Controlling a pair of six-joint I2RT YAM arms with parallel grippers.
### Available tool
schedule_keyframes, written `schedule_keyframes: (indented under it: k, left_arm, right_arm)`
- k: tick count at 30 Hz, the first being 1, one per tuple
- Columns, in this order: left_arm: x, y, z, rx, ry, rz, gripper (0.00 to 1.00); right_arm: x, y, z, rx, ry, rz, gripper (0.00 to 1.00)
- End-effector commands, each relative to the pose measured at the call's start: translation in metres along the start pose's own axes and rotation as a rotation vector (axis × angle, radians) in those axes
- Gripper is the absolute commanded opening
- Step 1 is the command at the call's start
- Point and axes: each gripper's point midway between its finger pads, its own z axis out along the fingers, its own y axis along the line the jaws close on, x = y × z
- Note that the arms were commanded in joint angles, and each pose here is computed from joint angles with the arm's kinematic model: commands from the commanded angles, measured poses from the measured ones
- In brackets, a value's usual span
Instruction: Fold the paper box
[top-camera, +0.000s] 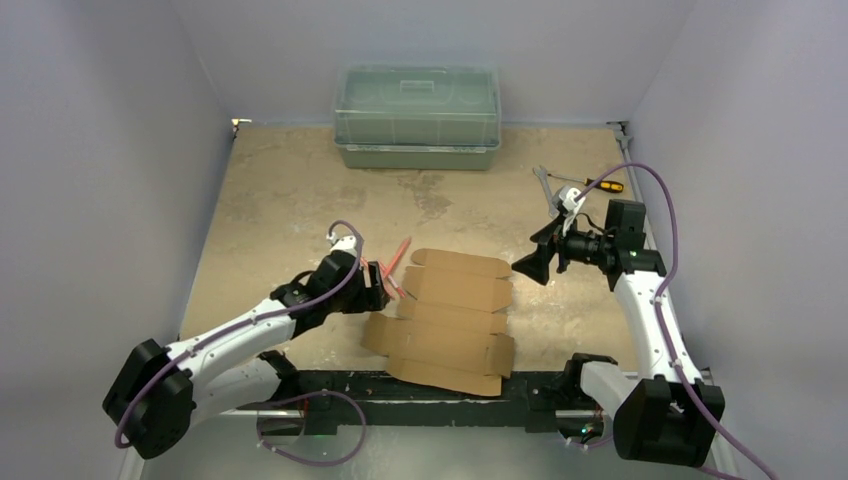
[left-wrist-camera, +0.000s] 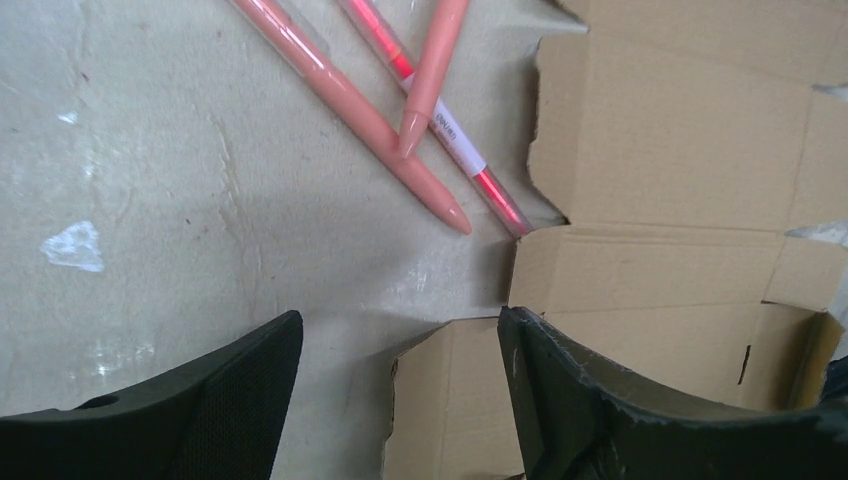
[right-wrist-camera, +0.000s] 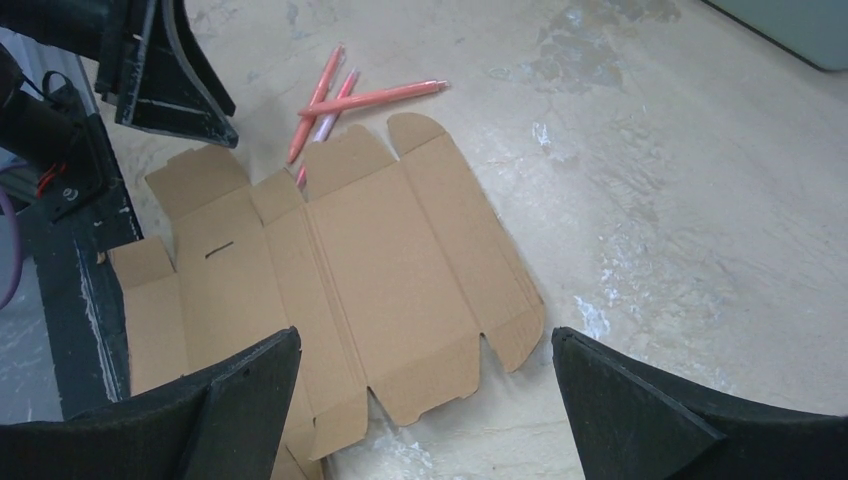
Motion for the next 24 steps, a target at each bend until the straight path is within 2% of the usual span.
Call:
schedule_keyframes:
  k: [1, 5, 9, 15, 20, 24]
  left_arm:
    - [0.024, -0.001, 0.007, 0.010, 0.112, -0.040, 0.68]
    - [0.032, -0.009, 0.003, 0.053, 0.155, -0.061, 0.55]
    - [0.039, -0.012, -0.001, 0.064, 0.199, -0.068, 0.48]
    - [0.052, -0.010, 0.003, 0.079, 0.221, -0.079, 0.20]
    - [0.039, -0.027, 0.006, 0.133, 0.174, -0.037, 0.00]
    - [0.012, -0.055, 0.003, 0.185, 0.110, 0.104, 0.00]
  right_arm:
    - [-0.015, 0.001, -0.002, -0.014, -0.045, -0.077, 0.99]
    - [-0.015, 0.005, -0.001, -0.031, -0.057, -0.072, 0.99]
    - [-0.015, 0.004, 0.000, -0.030, -0.056, -0.071, 0.99]
    - [-0.014, 0.005, 0.001, -0.046, -0.058, -0.078, 0.99]
    - [-0.011, 0.005, 0.001, -0.048, -0.051, -0.090, 0.99]
    - [-0.014, 0.009, -0.002, -0.070, -0.047, -0.143, 0.99]
